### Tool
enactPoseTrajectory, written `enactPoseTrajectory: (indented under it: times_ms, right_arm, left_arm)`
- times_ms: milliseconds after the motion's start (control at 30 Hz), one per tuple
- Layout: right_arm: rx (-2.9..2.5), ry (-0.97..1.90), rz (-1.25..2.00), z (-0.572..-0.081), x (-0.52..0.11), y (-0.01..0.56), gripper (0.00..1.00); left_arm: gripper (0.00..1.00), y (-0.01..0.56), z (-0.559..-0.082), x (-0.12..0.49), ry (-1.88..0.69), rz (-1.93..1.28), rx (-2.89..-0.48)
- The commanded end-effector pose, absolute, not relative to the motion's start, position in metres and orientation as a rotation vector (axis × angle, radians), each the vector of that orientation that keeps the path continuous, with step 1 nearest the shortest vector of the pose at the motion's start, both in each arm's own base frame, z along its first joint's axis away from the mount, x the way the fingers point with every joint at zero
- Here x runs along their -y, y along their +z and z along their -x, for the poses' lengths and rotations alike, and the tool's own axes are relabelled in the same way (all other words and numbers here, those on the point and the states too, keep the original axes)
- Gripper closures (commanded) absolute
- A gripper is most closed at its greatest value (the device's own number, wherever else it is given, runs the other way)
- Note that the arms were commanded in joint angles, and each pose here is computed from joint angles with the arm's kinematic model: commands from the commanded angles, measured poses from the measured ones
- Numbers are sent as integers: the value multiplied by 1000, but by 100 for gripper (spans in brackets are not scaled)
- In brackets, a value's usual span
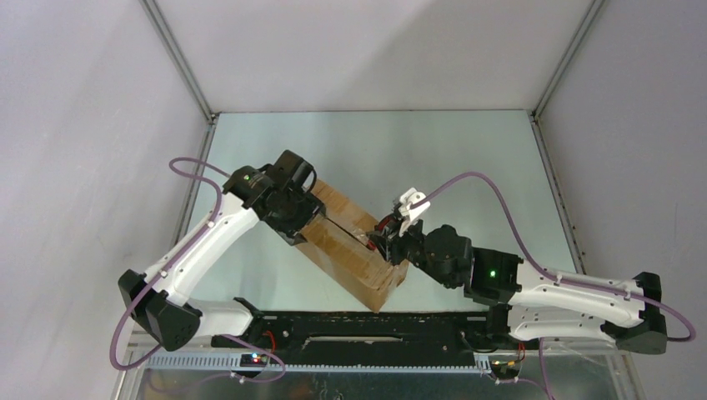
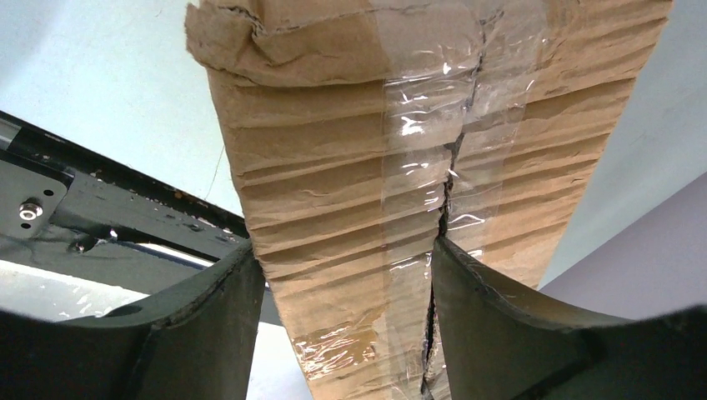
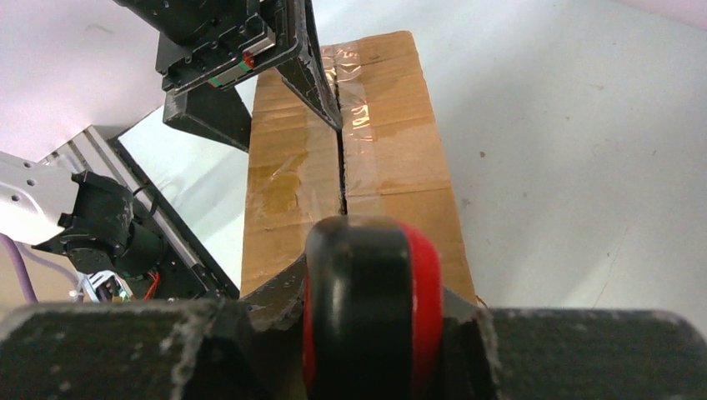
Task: Unpack the express box
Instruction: Cut the express box at the center of the board.
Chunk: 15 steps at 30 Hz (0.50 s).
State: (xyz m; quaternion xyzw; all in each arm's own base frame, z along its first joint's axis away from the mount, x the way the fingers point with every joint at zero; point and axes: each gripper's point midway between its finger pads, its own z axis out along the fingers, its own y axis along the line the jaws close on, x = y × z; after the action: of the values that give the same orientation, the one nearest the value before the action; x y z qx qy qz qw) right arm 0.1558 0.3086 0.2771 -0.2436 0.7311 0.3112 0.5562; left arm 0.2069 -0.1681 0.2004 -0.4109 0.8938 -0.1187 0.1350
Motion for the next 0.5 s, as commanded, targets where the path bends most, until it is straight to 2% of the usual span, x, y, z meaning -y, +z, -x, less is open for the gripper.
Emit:
enactPoseTrajectory:
  times_ms: [0, 467]
  right_arm:
    - [-1785, 664, 646, -146, -291, 269, 100]
    - [-1862, 546, 654, -144, -276, 232, 100]
  left_arm:
    - [65, 200, -232, 113, -118, 1250, -2367]
    - [67, 204, -231, 105, -130, 1256, -2340]
